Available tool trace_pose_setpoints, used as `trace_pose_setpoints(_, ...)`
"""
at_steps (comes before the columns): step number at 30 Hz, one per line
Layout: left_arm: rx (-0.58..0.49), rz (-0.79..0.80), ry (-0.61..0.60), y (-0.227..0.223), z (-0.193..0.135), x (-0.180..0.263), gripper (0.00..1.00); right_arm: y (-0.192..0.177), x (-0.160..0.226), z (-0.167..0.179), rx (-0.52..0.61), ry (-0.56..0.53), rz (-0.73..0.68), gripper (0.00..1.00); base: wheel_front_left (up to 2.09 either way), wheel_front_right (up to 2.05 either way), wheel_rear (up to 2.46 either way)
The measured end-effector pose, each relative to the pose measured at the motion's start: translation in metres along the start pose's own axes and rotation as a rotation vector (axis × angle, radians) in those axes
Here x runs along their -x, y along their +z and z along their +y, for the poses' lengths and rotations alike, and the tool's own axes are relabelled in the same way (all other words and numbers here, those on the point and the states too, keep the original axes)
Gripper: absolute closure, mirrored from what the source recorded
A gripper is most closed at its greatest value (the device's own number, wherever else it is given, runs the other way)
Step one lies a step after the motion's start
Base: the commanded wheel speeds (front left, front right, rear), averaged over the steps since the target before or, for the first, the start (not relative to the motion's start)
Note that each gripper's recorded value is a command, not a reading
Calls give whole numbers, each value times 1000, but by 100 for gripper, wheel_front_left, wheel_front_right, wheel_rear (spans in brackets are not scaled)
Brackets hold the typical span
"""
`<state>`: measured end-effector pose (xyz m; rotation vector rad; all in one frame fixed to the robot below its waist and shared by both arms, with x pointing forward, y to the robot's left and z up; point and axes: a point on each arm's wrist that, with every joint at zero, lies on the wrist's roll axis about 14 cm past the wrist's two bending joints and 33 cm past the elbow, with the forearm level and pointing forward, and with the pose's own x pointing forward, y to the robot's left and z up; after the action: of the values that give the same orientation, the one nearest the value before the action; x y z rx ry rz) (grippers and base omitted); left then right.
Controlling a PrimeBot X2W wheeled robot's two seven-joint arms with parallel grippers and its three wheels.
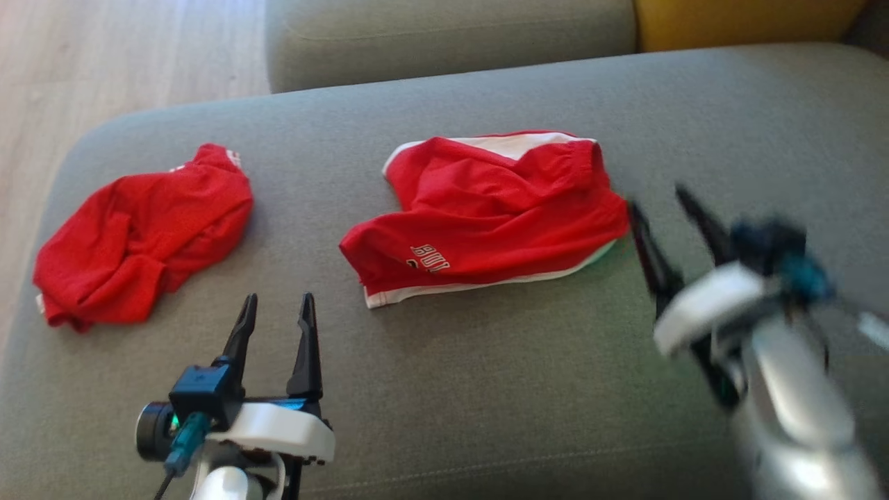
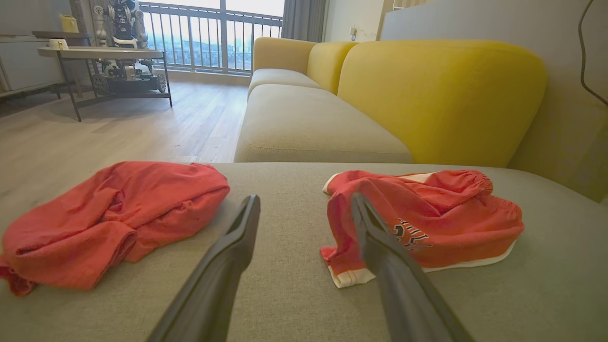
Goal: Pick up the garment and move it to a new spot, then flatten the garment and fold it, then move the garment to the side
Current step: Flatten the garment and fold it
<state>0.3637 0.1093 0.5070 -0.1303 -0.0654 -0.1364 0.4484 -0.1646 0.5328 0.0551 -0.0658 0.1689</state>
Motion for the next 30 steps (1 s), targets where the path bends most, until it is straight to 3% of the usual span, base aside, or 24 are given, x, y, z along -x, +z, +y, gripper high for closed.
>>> trace_pose_setpoints(6,11,33,-30,-11,-11,-7,0,-21,42,-12,-3,-97,8,0,0,0,0)
trace_pose_setpoints(15,22,83,-72,-28,-24,-16,0,-8,49,-28,3,-147,-35,0,0,0,0)
trace_pose_setpoints(19,43,179,-143,-57,-42,-13,0,-12,52,-33,1,-164,-25,0,0,0,0)
trace_pose_setpoints(30,87,351,-131,-109,-47,-42,0,-26,59,-49,-2,-215,16,0,0,0,0)
